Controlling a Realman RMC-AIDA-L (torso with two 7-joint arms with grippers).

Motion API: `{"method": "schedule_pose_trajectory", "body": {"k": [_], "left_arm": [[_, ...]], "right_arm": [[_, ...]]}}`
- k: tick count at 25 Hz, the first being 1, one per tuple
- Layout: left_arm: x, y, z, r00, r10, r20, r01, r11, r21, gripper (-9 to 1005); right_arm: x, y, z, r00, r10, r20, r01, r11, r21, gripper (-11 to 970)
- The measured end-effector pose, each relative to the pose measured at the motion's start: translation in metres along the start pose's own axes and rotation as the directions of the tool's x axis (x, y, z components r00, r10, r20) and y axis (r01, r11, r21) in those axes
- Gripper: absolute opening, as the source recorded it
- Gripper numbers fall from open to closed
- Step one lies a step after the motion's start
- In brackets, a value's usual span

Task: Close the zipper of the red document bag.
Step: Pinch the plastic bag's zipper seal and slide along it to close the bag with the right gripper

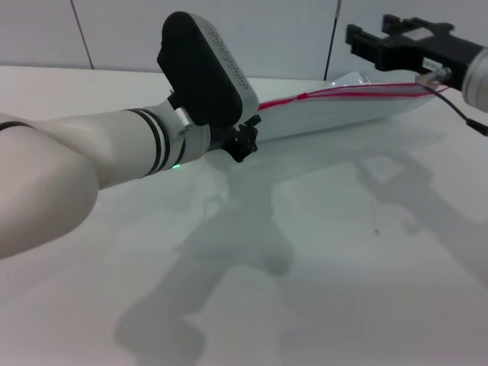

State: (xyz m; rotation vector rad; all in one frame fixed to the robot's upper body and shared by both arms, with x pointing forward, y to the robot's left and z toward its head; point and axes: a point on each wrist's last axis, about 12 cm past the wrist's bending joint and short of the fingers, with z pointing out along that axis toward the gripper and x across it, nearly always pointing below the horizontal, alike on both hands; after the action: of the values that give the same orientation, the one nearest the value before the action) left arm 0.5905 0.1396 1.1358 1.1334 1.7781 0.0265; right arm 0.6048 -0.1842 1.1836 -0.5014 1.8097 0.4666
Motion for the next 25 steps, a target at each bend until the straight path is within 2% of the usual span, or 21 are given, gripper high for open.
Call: {"method": "schedule_pose_trajectory", "body": {"k": [4,8,14,21,25], "left_arm": [[0.000,0.000,0.000,1.000,-0.004,0.002,0.004,1.000,0.000,59],[-0.003,0.001,-0.001,1.000,-0.004,0.012,0.004,1.000,-0.002,59],[-0.005,0.002,-0.004,1.000,-0.006,0.022,0.006,1.000,-0.009,59],[-0.008,0.003,-0.006,1.000,-0.004,0.030,0.004,1.000,-0.009,58],[-0.009,0.003,-0.006,0.999,-0.004,0.032,0.005,1.000,-0.008,56]], "right_arm": [[-0.010,0.003,0.004,0.999,-0.042,-0.021,0.041,0.998,-0.038,662],[-0.019,-0.004,0.001,0.995,-0.095,-0.032,0.091,0.989,-0.120,631],[-0.010,-0.010,0.008,0.973,-0.219,-0.067,0.198,0.952,-0.232,628],[-0.003,-0.014,0.012,0.892,-0.436,-0.119,0.401,0.886,-0.234,626],[-0.001,-0.009,0.014,0.832,-0.544,-0.105,0.506,0.824,-0.255,625]]}}
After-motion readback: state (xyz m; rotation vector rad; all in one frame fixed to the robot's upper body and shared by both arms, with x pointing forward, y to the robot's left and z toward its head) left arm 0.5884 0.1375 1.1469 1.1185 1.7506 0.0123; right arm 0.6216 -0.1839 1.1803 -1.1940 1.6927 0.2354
